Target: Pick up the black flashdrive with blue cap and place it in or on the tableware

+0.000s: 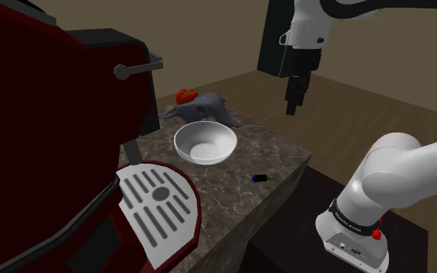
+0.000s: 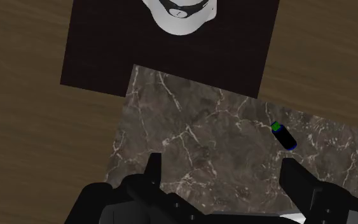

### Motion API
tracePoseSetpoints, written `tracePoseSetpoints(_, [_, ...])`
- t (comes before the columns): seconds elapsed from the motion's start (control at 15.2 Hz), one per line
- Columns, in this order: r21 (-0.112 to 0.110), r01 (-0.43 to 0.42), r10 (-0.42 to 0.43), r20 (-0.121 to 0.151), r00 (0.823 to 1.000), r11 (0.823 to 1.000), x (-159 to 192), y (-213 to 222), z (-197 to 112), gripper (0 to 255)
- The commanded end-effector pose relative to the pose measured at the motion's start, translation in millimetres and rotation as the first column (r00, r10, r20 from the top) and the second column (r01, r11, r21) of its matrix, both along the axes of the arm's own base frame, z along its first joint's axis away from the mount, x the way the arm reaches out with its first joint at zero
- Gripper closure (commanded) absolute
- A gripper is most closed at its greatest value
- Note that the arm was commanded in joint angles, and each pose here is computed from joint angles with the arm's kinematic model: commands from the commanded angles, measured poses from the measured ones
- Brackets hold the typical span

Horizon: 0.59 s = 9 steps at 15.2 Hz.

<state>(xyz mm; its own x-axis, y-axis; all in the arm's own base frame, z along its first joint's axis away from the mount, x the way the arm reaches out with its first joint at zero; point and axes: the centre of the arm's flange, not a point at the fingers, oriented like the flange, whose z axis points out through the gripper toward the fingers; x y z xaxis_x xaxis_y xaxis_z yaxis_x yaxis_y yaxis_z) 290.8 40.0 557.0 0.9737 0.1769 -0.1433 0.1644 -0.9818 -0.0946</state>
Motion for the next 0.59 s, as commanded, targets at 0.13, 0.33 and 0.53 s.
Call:
tracePoseSetpoints(0.13, [-0.013,0.042,-0.042,0.02,0.999,0.999,-9.6,21.3,-15.2,0])
tracePoseSetpoints(0.33, [-0.03,0.105,-0.104,0.052,0.993,0.994,-21.7,53.6,-38.9,0])
tracePoseSetpoints(0.53, [-0.046,0.169,-0.164,0.084,0.983,0.985,-31.1,86.1,-63.6,0])
